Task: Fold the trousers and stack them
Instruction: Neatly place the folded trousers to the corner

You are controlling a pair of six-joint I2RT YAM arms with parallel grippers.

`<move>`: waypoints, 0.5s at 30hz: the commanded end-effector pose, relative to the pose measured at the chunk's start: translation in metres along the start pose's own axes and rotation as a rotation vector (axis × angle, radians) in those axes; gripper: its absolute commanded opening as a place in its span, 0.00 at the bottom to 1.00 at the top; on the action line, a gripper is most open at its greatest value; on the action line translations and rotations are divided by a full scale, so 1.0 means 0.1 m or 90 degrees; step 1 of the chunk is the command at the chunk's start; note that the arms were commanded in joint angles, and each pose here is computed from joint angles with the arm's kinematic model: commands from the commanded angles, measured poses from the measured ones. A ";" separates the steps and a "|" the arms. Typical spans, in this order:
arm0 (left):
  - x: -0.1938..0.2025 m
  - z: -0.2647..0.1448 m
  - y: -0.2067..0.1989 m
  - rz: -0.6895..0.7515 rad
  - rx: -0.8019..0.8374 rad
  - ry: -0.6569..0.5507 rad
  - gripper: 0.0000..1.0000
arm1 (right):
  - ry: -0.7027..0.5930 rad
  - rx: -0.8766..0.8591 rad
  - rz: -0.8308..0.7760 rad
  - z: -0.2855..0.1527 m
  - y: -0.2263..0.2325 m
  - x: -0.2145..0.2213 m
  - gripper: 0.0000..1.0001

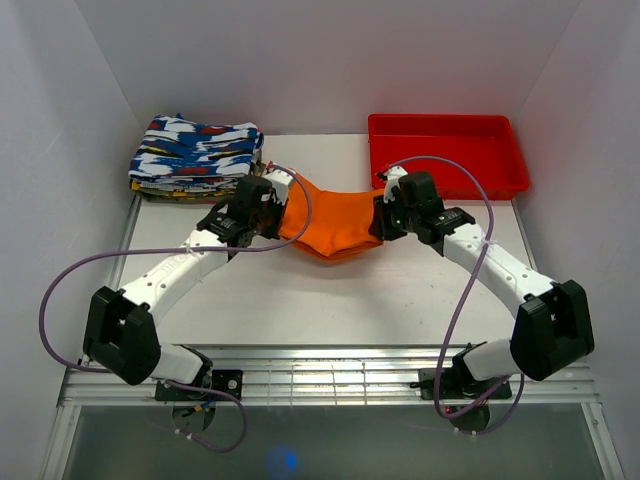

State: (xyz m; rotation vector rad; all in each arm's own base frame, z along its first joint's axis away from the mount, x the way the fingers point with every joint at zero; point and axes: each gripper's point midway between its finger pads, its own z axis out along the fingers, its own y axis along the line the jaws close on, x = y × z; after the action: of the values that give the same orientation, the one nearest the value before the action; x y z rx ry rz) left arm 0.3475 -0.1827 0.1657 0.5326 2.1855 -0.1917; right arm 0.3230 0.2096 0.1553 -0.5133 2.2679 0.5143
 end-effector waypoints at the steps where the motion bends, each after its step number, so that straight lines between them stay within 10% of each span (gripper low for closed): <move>1: -0.80 -0.36 0.07 0.040 -0.024 -0.162 0.00 | -0.140 0.000 -0.066 -0.29 0.13 -0.70 0.08; 15: -1.58 -0.72 0.22 0.092 -0.080 -0.330 0.00 | -0.293 0.003 -0.158 -0.57 0.36 -1.53 0.08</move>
State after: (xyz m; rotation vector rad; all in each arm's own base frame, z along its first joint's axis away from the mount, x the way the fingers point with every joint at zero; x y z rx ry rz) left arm 0.3788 -0.1904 0.2356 0.5988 1.9252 -0.1125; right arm 0.3420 0.2321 0.2247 -0.6073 2.0463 0.4861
